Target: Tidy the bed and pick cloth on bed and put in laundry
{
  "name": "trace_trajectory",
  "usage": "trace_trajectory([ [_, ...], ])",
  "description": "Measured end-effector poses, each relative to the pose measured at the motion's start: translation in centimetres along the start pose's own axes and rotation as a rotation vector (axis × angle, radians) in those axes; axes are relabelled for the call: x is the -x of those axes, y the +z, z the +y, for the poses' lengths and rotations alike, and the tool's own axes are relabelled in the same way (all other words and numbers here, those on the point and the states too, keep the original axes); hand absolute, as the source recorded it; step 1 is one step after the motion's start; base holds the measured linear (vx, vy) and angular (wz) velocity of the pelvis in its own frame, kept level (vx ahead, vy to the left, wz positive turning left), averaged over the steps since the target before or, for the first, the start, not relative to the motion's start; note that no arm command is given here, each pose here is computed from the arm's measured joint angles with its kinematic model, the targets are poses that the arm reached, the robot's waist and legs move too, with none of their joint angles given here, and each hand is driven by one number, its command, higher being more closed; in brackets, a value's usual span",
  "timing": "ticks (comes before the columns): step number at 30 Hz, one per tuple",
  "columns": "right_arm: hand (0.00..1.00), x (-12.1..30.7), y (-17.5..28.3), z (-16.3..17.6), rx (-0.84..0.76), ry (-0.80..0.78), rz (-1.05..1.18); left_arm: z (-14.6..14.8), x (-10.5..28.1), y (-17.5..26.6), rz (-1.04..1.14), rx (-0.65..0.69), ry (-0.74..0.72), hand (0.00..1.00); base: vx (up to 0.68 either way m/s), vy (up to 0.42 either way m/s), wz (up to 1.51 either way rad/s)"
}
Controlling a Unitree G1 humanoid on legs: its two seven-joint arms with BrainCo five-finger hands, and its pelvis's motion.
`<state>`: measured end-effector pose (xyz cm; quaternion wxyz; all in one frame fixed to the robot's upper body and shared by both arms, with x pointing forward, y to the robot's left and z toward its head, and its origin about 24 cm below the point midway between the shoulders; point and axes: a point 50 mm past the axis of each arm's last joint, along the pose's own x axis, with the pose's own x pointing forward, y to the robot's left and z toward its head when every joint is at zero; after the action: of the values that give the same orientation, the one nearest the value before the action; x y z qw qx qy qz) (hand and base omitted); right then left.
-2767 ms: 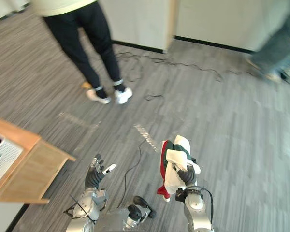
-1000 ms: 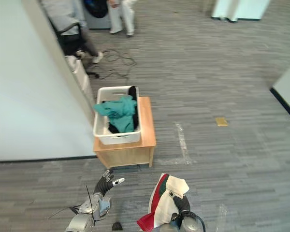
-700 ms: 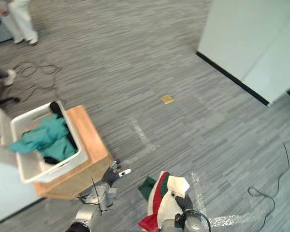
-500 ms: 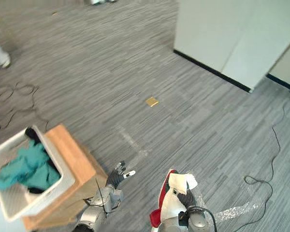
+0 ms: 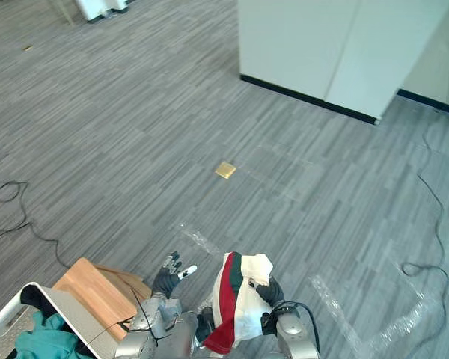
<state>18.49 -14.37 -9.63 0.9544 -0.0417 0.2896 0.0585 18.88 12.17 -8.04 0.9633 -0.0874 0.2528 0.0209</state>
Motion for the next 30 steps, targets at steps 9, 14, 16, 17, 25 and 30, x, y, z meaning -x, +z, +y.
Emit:
trace_trajectory([
  [9, 1.00, 1.6, -2.7, -0.2, -0.067, -0.045, 0.079, -0.5, 0.2, -0.6, 0.033, -0.070, -0.067, 0.00, 0.46, 0.072, 1.00],
  [14, 1.00, 2.0, -2.8, -0.7, -0.091, -0.073, 0.067, -0.4, -0.2, -1.1, 0.063, -0.093, -0.085, 0.00, 0.56, -0.281, 1.16],
  [16, 1.00, 1.4, -2.2, -1.7, -0.088, -0.114, 0.061, -1.4, -0.5, -1.4, 0.088, -0.089, -0.110, 0.00, 0.44, -0.305, 0.93],
  [17, 1.00, 1.2, -1.9, -1.9, -0.086, -0.120, 0.051, -1.8, -0.6, -1.4, 0.086, -0.088, -0.121, 0.00, 0.34, -0.279, 0.93],
  [25, 1.00, 0.8, -0.7, 0.5, 0.014, 0.004, 0.004, -0.9, 0.4, -2.8, 0.124, -0.033, -0.063, 0.00, 0.26, -0.256, 1.35],
  [30, 1.00, 0.4, 0.3, -0.4, 0.076, -0.002, -0.036, -0.9, 0.5, -2.0, 0.085, -0.006, -0.057, 0.00, 0.16, -0.052, 2.44],
])
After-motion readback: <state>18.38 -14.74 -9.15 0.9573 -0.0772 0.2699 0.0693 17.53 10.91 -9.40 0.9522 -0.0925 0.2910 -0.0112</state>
